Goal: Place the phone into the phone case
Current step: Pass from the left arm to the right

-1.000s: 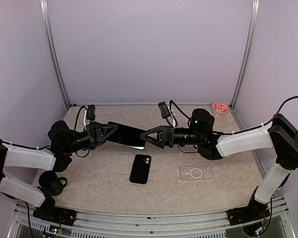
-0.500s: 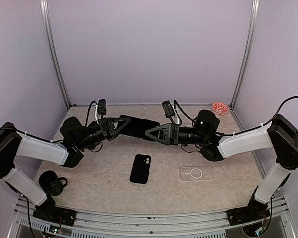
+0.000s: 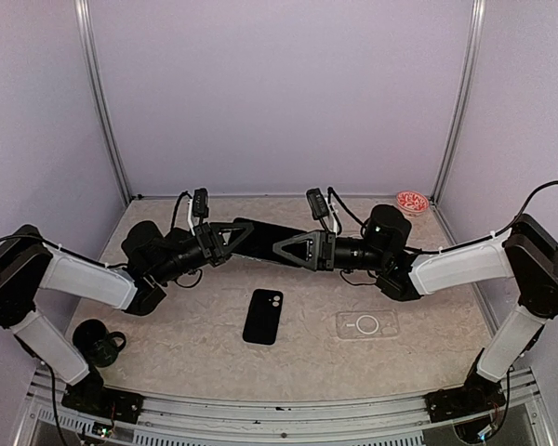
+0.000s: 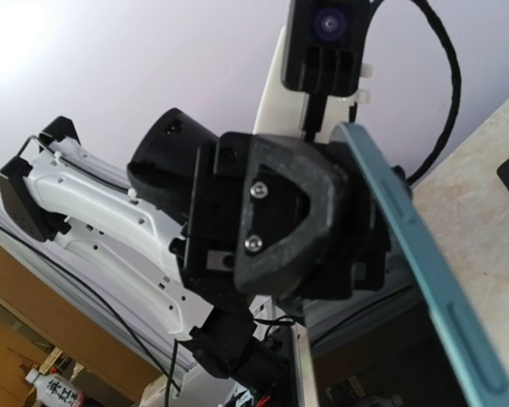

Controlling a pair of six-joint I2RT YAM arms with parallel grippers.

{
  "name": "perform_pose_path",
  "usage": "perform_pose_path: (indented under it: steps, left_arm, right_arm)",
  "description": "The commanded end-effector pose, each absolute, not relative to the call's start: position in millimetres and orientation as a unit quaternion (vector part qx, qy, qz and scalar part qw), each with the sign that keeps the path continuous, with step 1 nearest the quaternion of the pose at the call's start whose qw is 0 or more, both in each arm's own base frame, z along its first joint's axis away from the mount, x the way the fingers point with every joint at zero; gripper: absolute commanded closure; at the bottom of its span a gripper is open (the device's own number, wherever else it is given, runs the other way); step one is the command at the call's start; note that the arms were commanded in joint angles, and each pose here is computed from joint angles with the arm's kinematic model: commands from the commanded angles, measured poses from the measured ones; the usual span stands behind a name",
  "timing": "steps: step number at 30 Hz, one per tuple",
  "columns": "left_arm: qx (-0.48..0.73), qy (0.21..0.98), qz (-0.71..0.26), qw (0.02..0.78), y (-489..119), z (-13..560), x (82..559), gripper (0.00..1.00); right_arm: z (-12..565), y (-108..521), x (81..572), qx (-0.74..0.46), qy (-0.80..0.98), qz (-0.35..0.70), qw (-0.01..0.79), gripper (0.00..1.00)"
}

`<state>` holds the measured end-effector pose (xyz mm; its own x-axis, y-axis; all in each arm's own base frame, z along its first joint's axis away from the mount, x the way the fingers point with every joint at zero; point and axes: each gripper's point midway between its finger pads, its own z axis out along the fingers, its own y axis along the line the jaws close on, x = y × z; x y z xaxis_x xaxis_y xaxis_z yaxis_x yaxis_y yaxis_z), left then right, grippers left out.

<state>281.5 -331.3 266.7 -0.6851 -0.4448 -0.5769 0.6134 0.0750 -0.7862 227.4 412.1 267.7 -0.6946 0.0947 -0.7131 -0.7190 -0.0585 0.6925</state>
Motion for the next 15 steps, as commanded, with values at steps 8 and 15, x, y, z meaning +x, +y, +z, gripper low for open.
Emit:
perform_pose_path:
  steps: [8, 15]
  left_arm:
    - [0.058, 0.603, -0.679, 0.415, -331.3, 279.5, 287.4, 1.00]
    - [0.055, 0.609, -0.677, 0.409, -333.3, 272.9, 288.9, 1.00]
  right_arm:
    - [282.3, 411.3, 232.6, -0.256, 0.605, 0.681, 0.323, 0.40]
    - [280.1, 411.8, 233.4, -0.258, 0.603, 0.681, 0.325, 0.78]
